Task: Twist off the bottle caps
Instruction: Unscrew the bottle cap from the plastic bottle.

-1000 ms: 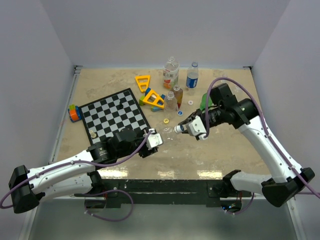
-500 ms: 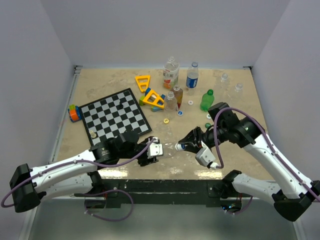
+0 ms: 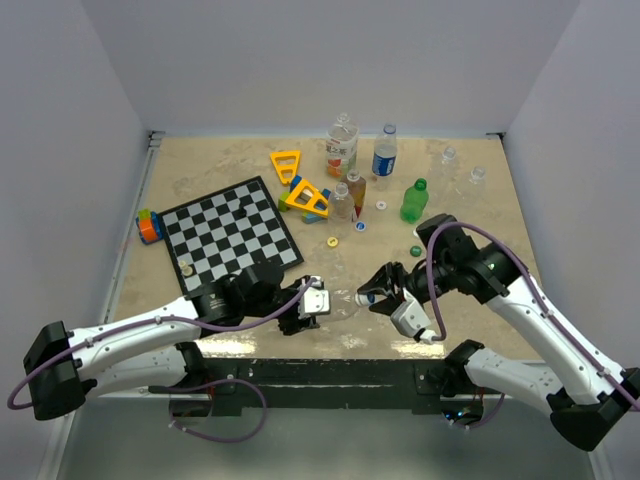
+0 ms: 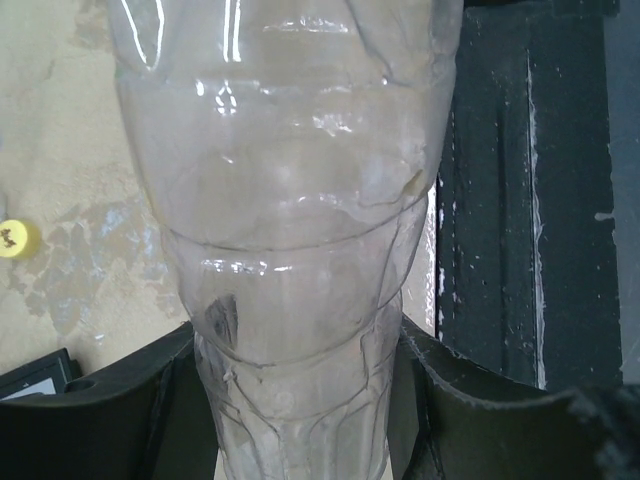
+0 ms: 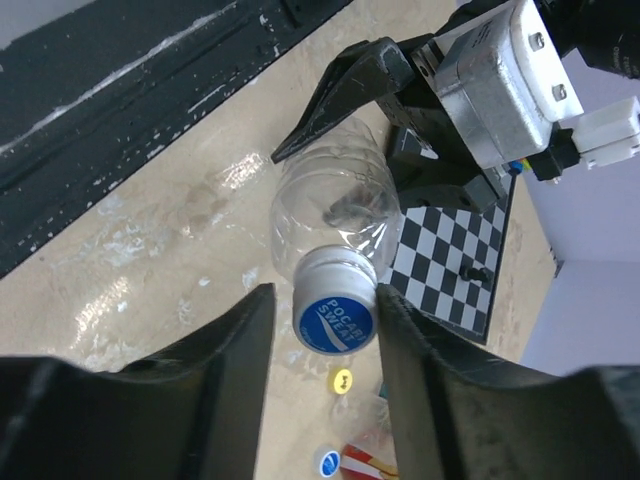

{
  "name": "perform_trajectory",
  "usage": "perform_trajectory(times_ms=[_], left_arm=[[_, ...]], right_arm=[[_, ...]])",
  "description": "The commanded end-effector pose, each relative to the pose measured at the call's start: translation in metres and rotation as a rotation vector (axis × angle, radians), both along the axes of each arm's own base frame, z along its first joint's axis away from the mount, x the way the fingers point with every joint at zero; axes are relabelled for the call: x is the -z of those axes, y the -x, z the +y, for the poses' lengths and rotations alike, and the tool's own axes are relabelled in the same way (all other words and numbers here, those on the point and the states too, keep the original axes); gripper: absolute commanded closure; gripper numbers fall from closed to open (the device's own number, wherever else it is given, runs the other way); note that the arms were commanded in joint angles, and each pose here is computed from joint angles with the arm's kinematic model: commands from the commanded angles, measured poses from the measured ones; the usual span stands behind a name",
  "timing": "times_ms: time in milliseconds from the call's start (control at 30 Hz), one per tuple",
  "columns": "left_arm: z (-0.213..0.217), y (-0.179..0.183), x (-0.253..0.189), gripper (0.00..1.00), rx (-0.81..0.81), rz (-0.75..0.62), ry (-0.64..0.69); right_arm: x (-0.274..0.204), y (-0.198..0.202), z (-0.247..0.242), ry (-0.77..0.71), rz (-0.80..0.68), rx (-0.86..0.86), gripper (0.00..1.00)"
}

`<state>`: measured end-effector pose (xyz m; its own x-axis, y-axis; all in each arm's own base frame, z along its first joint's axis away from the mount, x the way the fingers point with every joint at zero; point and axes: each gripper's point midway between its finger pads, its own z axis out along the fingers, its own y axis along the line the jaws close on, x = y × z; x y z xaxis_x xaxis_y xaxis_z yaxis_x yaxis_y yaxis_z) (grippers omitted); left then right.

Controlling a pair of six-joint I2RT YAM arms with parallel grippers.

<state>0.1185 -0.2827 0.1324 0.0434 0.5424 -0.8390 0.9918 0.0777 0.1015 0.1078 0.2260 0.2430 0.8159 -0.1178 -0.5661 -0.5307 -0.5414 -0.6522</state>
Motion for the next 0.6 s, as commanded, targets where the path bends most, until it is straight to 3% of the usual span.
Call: perform_trajectory(times_ms=[0,200,333,400,467,567], left_arm=[[-0.016,-0.012,-0.041,1.00,-0.014,-0.081,0.144],[-0.014,-0.015,-0.044,1.00,-0.035,-0.092,0.149],[-0.011,-0.027,-0.044,1.00,-0.100,-0.116,0.136],[-0.009,-0.031,-0.041,1.00,-0.125,-0.119,0.122],[-0.009,-0.034,-0.042,1.00,-0.138,-0.120,0.120],[-0.007,-0.041,-0.042,1.00,-0.188,-0.129,0.115]], right_arm=[[-0.018,0.003,0.003,-0.065,0.054,0.021,0.48],[-0.035,-0.001,-0.007,-0.089,0.091,0.118,0.34],[-0.054,-0.003,-0.018,-0.126,0.130,0.212,0.31],[-0.060,-0.001,-0.019,-0.141,0.227,0.264,0.22],[-0.069,-0.009,-0.016,-0.166,0.368,0.369,0.02],[-0.066,-0.014,-0.014,-0.167,0.495,0.433,0.02]])
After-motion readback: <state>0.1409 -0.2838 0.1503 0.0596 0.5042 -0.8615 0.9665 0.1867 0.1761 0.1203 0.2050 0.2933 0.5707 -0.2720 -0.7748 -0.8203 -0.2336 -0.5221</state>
